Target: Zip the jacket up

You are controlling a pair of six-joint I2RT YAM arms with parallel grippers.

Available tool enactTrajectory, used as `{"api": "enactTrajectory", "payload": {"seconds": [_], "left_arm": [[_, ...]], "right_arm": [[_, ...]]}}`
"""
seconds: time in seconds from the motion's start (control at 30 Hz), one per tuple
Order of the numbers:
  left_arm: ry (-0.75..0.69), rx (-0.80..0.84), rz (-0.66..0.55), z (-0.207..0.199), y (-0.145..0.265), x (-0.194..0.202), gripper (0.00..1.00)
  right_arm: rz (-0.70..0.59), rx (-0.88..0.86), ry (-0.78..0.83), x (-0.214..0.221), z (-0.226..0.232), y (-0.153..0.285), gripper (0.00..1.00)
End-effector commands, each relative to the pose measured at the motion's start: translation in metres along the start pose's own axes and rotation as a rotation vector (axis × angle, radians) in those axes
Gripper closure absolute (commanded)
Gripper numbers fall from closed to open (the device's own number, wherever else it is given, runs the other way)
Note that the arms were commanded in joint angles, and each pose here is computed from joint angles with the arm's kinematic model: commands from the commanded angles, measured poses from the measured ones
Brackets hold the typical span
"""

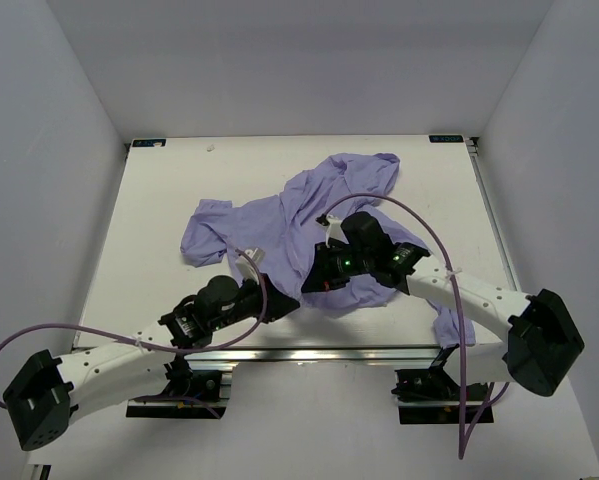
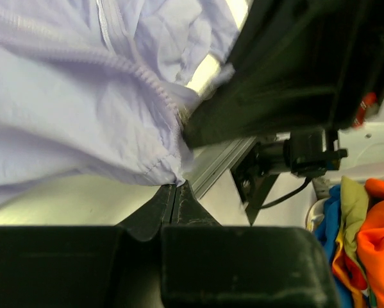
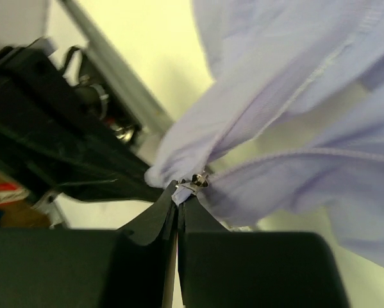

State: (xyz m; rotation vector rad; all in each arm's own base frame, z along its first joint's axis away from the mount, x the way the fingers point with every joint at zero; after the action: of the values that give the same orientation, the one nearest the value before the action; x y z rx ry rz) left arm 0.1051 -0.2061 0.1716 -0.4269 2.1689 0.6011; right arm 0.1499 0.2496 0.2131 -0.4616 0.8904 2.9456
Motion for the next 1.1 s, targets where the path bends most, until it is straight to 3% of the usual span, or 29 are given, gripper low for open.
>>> {"api": "enactTrajectory", "payload": {"seconds": [0.0,0.23,0.3,0.43,0.83,0.87,1.07], "left_arm": [[-0.003,0.009,0.105,-0.002,0.010,0.009,1.00],[0.072,-0.027,0.211,0.003,0.028,0.028,1.00],[0.094,-0.038,0.229,0.004,0.031,0.032,1.00],[0.118,-0.057,0.263,0.007,0.034,0.038,1.00],[0.202,-0.112,0.371,0.015,0.042,0.059,1.00],[0.205,-0.115,0.379,0.015,0.042,0.060,1.00],[0.234,-0.138,0.436,0.018,0.046,0.069,1.00]], "right_arm": [[-0.180,0.089,0.083,-0.027,0.000,0.002,1.00],[-0.486,0.261,0.107,-0.073,-0.017,-0.010,1.00],[-0.521,0.318,0.102,-0.090,-0.029,-0.017,1.00],[-0.701,0.410,0.111,-0.147,-0.036,-0.015,1.00],[-0.982,0.684,0.102,-0.335,-0.114,-0.012,1.00],[-1.056,0.672,0.107,-0.359,-0.104,0.004,1.00],[-1.162,0.701,0.087,-0.421,-0.146,0.017,1.00]]}}
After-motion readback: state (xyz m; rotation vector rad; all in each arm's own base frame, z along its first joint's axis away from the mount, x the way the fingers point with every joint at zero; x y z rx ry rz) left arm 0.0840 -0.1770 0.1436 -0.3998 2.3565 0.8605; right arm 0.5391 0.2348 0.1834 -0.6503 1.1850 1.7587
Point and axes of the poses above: each gripper's point midway between its finger pads, its own y axis back along the fingers, its own z axis along the line the jaws close on, x = y × z, the point moved 9 cm from there along y, back along the fingers, and after that the axes turned 15 degrees about -y, right-handed, at the moved point
